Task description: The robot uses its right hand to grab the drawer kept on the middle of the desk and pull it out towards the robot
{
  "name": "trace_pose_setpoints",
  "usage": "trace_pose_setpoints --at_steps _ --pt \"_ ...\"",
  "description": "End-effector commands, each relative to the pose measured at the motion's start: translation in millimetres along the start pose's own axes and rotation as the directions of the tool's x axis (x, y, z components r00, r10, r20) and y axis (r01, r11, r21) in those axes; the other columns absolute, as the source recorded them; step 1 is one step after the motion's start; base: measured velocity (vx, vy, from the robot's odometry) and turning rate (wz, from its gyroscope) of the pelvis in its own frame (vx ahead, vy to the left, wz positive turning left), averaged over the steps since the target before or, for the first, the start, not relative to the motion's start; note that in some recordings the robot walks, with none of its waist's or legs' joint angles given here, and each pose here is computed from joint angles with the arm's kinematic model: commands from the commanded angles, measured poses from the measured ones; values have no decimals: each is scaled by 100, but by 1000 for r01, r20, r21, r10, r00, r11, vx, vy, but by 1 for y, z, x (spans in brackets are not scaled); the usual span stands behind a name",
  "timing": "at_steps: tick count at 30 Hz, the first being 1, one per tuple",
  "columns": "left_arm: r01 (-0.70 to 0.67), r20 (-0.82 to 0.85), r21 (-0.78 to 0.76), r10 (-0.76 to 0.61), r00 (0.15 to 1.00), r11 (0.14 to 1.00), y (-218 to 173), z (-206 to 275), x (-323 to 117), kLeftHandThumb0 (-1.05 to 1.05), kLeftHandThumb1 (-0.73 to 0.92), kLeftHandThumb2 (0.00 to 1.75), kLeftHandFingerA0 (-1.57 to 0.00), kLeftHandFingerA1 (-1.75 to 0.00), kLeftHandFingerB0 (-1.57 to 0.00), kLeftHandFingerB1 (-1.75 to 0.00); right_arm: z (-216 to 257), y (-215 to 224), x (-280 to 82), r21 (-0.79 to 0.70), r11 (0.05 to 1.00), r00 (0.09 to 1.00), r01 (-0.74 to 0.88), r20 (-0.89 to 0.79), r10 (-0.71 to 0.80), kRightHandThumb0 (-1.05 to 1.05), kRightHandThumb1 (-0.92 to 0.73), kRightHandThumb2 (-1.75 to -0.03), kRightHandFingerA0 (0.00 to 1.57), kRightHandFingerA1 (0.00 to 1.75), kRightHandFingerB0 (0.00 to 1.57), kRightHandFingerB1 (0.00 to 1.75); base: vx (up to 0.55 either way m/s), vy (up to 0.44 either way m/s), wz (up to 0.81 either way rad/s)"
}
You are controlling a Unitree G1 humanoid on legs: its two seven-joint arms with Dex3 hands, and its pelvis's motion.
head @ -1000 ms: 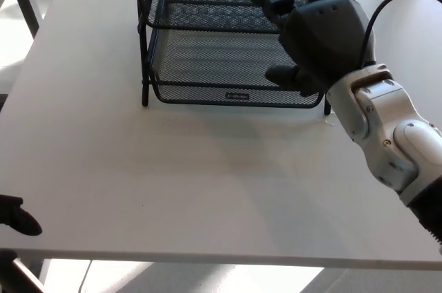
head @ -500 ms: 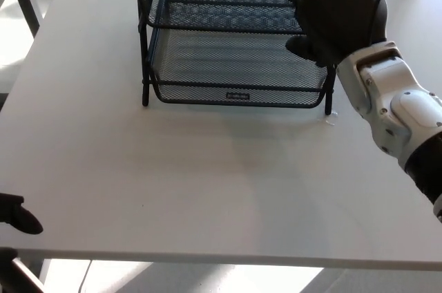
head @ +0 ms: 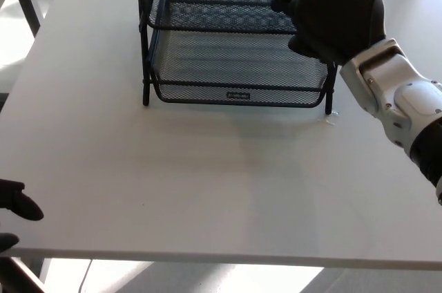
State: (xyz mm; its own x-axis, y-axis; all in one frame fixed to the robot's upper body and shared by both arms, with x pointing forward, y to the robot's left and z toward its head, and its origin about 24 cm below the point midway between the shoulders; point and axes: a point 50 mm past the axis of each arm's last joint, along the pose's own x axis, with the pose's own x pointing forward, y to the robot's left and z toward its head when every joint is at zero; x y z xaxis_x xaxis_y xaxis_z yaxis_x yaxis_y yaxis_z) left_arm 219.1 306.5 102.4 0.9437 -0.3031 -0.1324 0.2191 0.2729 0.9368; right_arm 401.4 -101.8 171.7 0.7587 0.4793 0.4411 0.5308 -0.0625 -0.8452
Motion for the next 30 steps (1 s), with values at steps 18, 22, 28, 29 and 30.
trace_pose_setpoints --at_steps 18,22,28,29,30 --pt "37 39 59 -39 998 998 8 0 2 -28 55 56 -82 -91 -84 -62 -11 -12 0 9 991 986 132 98 -132 -35 -58 -67 91 163 93 90 0 0 0" --pt "40 33 61 -42 999 997 7 -1 1 -30 56 56 -81 -93 -84 -64 -11 -9 -5 12 988 982 156 103 -156 -38 -56 -66 92 160 94 89 0 0 0" --pt "38 34 67 -41 999 997 7 -1 1 -30 56 57 -80 -91 -82 -63 -9 -5 -13 5 987 980 163 111 -162 -39 -56 -58 93 156 97 71 0 0 0" --pt "40 27 61 -42 999 997 7 -2 1 -30 56 57 -80 -91 -82 -63 -9 -4 -15 6 986 980 167 111 -166 -39 -56 -58 93 157 98 72 0 0 0" --pt "39 27 61 -41 999 997 7 -1 1 -30 56 57 -81 -92 -83 -63 -9 -4 -16 9 987 981 161 109 -161 -40 -57 -59 92 157 96 74 0 0 0"
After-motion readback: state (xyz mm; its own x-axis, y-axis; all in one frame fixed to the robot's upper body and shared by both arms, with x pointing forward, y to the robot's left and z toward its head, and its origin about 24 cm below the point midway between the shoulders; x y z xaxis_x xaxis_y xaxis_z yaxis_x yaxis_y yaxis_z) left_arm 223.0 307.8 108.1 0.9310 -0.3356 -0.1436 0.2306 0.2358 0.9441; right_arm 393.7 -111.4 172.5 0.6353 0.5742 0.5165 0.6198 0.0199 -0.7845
